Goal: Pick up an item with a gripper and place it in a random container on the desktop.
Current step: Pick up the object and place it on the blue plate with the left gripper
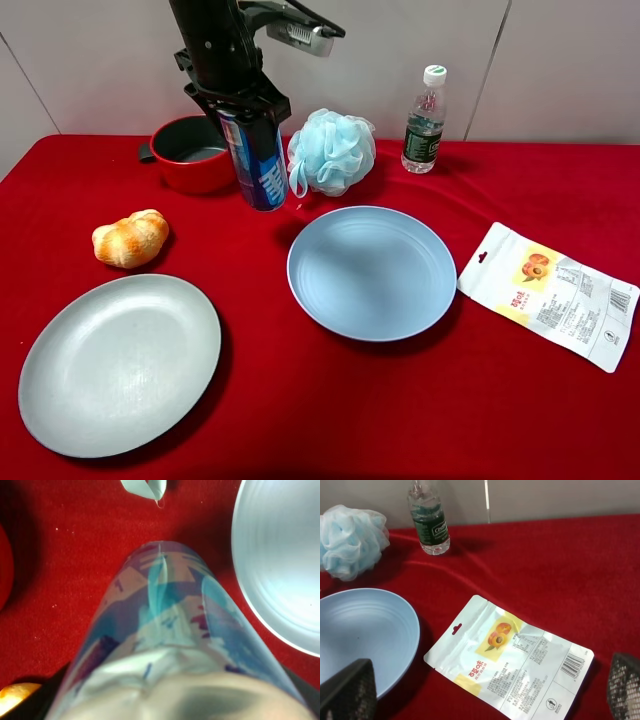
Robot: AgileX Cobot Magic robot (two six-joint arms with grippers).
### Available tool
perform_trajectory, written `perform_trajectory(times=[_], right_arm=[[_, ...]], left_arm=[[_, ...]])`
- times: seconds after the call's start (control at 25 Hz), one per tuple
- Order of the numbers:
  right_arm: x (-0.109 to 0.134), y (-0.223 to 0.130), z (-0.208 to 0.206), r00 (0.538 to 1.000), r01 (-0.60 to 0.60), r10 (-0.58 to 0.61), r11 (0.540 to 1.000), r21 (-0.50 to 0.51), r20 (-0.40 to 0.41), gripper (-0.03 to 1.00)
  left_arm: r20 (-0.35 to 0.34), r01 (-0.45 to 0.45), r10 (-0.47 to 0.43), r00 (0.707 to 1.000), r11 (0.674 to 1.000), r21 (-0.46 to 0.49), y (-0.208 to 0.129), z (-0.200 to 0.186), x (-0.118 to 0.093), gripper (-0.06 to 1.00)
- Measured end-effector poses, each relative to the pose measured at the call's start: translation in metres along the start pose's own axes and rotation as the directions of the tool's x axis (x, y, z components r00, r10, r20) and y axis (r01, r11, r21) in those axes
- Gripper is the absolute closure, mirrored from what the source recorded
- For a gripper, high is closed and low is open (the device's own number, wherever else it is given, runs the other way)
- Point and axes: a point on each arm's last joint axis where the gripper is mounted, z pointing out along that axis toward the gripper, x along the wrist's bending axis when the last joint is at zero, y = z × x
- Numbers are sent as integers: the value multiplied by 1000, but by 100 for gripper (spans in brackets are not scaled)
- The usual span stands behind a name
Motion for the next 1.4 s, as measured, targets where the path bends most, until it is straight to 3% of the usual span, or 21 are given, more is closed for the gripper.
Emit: perform_trajectory(times=[0.44, 1.4], right_arm=[[0, 0, 0, 1000, 0, 0, 1000, 0, 0, 28], [0, 0, 0, 1000, 0, 0, 1000, 0, 0, 28]], left_arm=[[-9, 10, -11, 1000, 999, -36, 1, -15, -9, 28], [50, -177, 179, 983, 984, -34, 12, -11, -127, 28]])
